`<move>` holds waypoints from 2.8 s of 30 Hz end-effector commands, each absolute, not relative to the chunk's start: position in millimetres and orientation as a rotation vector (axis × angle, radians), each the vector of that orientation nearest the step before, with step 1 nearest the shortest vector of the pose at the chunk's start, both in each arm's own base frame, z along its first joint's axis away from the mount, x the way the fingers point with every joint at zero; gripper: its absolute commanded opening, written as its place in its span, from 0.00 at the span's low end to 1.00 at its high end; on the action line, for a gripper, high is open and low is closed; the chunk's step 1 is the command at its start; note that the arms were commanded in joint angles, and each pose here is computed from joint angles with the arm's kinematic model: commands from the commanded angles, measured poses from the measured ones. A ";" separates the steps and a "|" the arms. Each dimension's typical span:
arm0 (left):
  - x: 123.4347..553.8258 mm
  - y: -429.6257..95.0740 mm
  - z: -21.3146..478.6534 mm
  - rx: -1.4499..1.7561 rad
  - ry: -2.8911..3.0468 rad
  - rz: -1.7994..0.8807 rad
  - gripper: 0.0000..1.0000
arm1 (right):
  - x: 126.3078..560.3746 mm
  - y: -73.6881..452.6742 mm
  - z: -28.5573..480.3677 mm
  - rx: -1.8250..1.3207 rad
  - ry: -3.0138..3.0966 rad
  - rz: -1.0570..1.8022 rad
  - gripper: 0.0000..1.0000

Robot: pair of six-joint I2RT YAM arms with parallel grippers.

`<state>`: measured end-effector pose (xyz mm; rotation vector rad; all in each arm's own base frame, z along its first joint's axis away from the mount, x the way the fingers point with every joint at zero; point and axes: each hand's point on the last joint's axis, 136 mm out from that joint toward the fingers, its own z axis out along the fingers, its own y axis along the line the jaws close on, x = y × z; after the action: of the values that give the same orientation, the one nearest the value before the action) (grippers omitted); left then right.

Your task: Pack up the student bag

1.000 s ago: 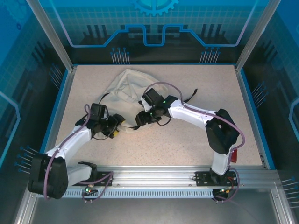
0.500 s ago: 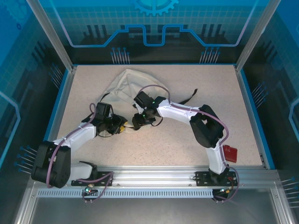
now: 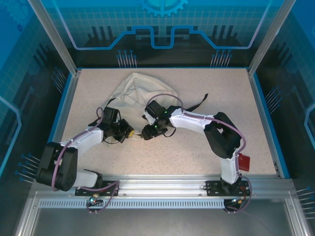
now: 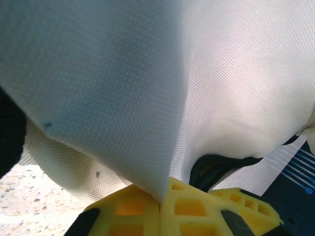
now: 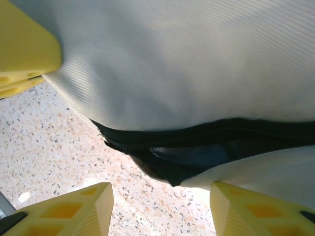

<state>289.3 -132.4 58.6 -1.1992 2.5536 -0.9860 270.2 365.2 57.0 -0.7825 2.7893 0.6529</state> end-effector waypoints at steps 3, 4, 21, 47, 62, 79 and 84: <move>297.3 -134.0 74.6 -1.134 2.529 -0.991 0.00 | 278.3 380.5 99.2 -0.872 2.630 0.740 0.55; 297.1 -133.4 76.1 -1.131 2.526 -0.989 0.00 | 277.8 382.9 103.4 -0.887 2.611 0.754 0.55; 298.6 -132.7 78.5 -1.126 2.526 -0.980 0.00 | 263.5 381.7 56.2 -1.099 2.677 0.694 0.53; 293.4 -130.9 67.7 -1.144 2.543 -0.960 0.00 | 263.6 379.7 70.6 -1.018 2.687 0.603 0.00; 286.2 -120.6 48.9 -1.182 2.561 -0.866 0.00 | 276.9 323.6 79.4 -0.672 2.804 0.169 0.00; 289.1 -118.1 52.0 -1.162 2.548 -0.856 0.00 | 267.7 318.6 83.3 -0.597 2.858 0.165 0.00; 294.2 -124.8 64.5 -1.125 2.534 -0.920 0.00 | 248.8 366.4 101.0 -0.773 2.778 0.573 0.09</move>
<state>290.1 -126.5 58.7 -1.1654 2.5482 -0.9096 260.2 334.8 74.6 -0.6519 2.8692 0.3087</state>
